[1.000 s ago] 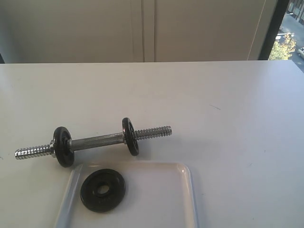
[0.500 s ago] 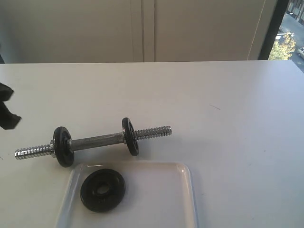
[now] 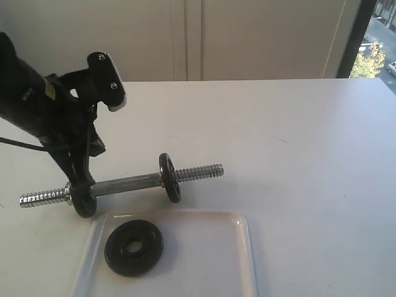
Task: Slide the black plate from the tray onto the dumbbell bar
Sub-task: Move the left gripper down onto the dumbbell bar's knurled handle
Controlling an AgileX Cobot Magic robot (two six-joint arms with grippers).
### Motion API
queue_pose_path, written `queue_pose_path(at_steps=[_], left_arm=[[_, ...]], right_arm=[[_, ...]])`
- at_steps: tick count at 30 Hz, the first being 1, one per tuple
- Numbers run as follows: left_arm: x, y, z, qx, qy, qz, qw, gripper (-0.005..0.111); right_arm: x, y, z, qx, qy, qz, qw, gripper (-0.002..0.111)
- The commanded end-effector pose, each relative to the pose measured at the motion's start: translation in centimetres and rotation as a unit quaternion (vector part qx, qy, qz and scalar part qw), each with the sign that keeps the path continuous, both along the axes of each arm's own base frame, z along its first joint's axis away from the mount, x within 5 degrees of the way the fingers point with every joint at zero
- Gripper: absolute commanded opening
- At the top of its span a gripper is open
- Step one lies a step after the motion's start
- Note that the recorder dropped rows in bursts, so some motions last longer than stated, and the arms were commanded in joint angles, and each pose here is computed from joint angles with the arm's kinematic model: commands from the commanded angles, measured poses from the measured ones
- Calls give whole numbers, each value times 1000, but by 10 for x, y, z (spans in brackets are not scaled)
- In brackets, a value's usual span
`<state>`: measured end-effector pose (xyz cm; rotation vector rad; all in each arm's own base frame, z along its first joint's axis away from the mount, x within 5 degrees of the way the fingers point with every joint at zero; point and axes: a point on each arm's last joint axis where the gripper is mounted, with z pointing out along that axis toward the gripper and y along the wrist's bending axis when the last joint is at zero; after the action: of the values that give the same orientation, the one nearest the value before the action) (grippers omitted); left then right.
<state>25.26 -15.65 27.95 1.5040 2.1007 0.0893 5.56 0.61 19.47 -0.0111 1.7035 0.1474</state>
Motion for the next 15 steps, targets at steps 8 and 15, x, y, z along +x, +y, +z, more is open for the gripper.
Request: queue_pose_path(at_steps=[8,15], left_arm=[[14,-27,-29,-6,39,-100,994,46],[19,-33,-39,-11,39,-122,992,64]], right_arm=[[-4,-2,40,222,-200,14,954,0],[-6,-2,44,302,-212,28,929,0]])
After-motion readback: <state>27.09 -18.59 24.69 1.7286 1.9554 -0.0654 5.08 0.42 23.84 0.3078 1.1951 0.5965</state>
